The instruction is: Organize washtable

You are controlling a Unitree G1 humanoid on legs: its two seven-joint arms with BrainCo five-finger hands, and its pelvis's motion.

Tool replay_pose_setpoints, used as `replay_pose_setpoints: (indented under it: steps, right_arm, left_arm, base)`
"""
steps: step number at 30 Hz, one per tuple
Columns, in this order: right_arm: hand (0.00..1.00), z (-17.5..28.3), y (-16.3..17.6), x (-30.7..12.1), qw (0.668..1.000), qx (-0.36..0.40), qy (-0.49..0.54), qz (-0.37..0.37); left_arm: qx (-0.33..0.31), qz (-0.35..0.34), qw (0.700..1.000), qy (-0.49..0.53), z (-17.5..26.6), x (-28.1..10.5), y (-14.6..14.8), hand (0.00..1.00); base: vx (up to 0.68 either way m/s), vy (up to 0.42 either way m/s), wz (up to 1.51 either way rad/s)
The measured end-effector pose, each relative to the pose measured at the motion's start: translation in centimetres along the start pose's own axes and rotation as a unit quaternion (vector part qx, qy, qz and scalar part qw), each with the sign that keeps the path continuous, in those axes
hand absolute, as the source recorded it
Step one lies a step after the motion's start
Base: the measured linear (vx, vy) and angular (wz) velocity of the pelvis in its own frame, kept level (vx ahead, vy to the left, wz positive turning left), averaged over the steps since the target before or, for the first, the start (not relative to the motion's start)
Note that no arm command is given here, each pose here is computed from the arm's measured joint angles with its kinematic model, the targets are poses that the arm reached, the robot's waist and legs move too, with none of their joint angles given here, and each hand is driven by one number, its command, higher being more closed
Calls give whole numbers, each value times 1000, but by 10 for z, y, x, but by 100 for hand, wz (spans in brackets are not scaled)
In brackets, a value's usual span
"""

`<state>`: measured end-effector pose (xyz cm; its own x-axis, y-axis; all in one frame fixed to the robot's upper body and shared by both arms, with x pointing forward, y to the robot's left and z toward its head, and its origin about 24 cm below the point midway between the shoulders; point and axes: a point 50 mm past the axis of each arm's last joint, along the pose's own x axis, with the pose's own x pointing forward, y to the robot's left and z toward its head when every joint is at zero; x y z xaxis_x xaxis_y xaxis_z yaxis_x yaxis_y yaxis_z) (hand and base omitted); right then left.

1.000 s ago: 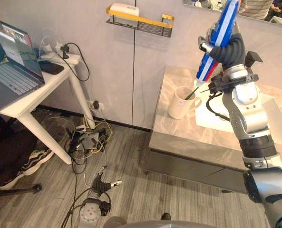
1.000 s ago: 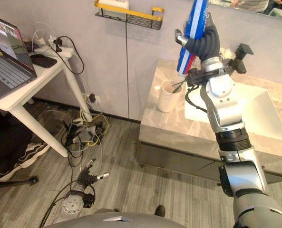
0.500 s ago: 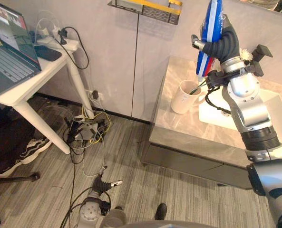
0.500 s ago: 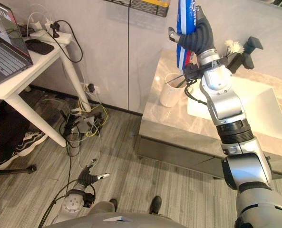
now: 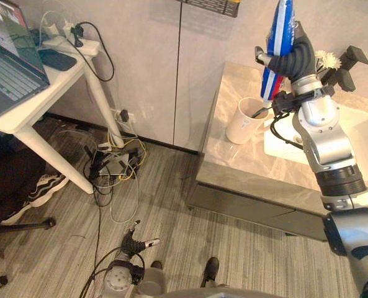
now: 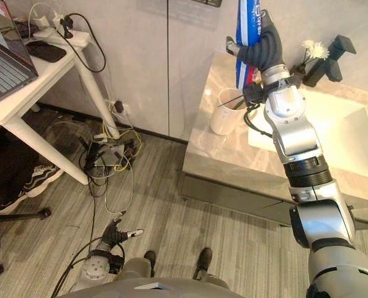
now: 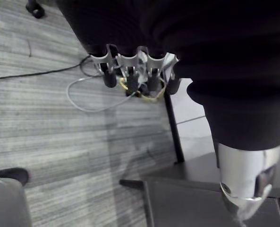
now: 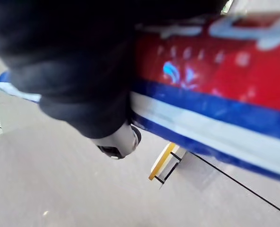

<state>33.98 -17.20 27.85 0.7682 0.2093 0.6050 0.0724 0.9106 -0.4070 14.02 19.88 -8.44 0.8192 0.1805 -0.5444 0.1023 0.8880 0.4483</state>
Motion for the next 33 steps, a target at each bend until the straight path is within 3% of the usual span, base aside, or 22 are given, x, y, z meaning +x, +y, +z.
replay_pose_setpoints:
  steps: [33]
  right_arm:
    - [100, -23, 4, -20, 999, 13, 45, -27]
  left_arm:
    - [-9, 9, 1000, 8, -1, 1, 1, 0]
  base:
    - [-4, 0, 0]
